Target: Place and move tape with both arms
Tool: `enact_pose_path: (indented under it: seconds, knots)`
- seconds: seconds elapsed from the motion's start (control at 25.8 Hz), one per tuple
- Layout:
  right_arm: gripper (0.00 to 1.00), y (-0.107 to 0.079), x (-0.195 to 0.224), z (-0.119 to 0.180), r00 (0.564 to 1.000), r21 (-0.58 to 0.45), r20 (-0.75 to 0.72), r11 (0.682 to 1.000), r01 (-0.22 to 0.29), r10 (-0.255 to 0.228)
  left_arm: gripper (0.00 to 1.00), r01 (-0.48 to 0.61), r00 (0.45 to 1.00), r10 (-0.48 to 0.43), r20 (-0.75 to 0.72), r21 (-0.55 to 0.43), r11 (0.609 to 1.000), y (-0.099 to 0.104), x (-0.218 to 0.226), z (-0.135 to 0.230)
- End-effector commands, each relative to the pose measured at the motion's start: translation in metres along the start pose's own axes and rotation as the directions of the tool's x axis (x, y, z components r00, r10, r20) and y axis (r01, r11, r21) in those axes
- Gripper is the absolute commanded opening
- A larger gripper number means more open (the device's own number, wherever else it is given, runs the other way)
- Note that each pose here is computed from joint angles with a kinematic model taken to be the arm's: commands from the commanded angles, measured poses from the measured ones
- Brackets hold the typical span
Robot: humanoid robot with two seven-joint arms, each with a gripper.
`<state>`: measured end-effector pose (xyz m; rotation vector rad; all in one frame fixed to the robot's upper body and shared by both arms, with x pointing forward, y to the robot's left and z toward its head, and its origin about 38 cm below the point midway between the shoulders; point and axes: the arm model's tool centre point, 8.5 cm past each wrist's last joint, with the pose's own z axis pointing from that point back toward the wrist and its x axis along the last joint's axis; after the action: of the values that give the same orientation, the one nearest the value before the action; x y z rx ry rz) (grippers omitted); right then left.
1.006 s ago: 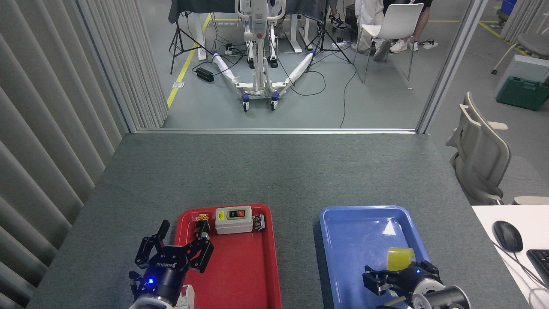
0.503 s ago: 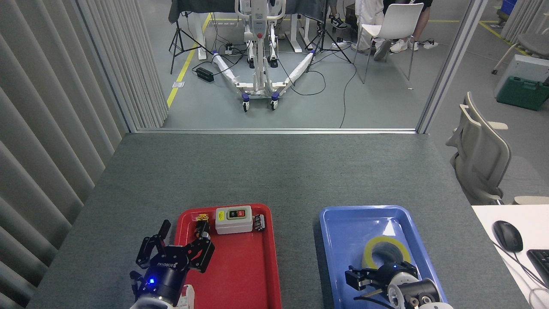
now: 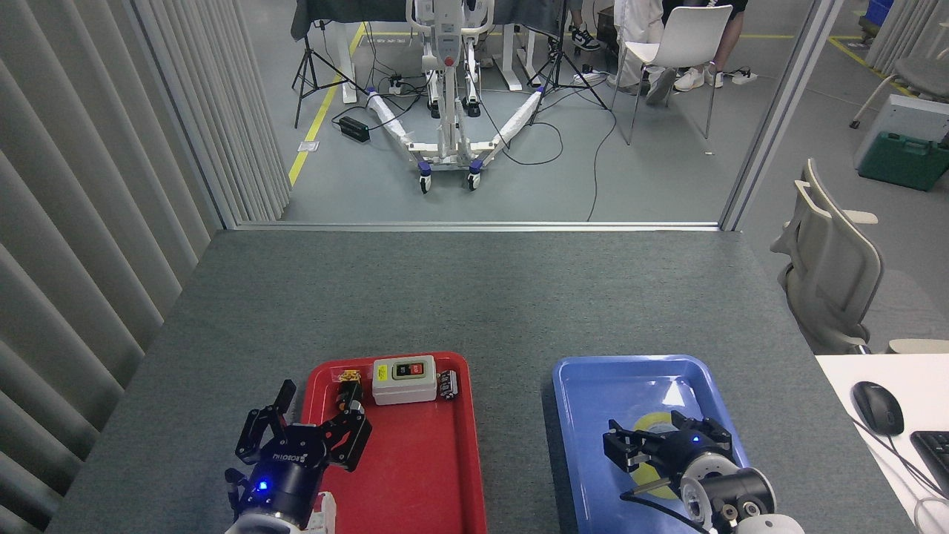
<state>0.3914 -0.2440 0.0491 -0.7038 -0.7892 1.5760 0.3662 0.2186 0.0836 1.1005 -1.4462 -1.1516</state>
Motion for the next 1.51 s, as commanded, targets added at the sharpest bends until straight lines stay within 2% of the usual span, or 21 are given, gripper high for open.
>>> enact_pose_path:
  seconds: [0.0, 0.19, 0.39, 0.5, 0.62, 0.7, 0.77, 1.47]
  knots:
    - [0.99, -0.015, -0.016, 0.009, 0.999, -0.172, -0.033, 0.985, 0.015, -0.021, 1.00, 0.000, 1.000, 0.000, 0.015, 0.017, 1.000, 0.006, 0.002, -0.001]
    - [0.99, -0.026, -0.034, 0.031, 0.997, -0.394, -0.075, 0.919, -0.021, -0.010, 1.00, -0.009, 0.997, 0.005, 0.082, 0.043, 0.999, 0.016, -0.002, 0.000]
    - [0.99, -0.008, -0.050, 0.051, 0.992, -0.559, -0.118, 0.828, -0.033, -0.040, 1.00, -0.008, 1.000, 0.009, -0.027, 0.006, 1.000, 0.014, -0.034, 0.010]
    - [0.99, 0.011, -0.054, 0.057, 0.989, -0.568, -0.134, 0.822, -0.026, -0.061, 1.00, 0.048, 0.997, -0.048, -0.060, -0.010, 0.999, 0.010, -0.044, 0.016]
    - [0.99, 0.022, -0.051, 0.063, 0.989, -0.604, -0.131, 0.797, -0.021, -0.074, 1.00, 0.067, 0.997, -0.066, -0.044, 0.013, 0.998, 0.007, -0.040, 0.019]
    - [0.99, 0.025, -0.046, 0.062, 0.988, -0.609, -0.123, 0.793, -0.003, -0.090, 1.00, 0.073, 0.997, -0.071, -0.020, 0.074, 0.995, 0.010, -0.035, 0.020]
    - [0.99, 0.028, -0.044, 0.062, 0.988, -0.608, -0.120, 0.794, 0.003, -0.095, 1.00, 0.073, 0.997, -0.072, -0.013, 0.088, 0.993, 0.010, -0.034, 0.020]
    - [0.99, 0.033, -0.043, 0.063, 0.989, -0.602, -0.116, 0.799, 0.006, -0.095, 1.00, 0.047, 0.999, -0.046, -0.020, 0.068, 0.997, 0.003, -0.035, 0.013]
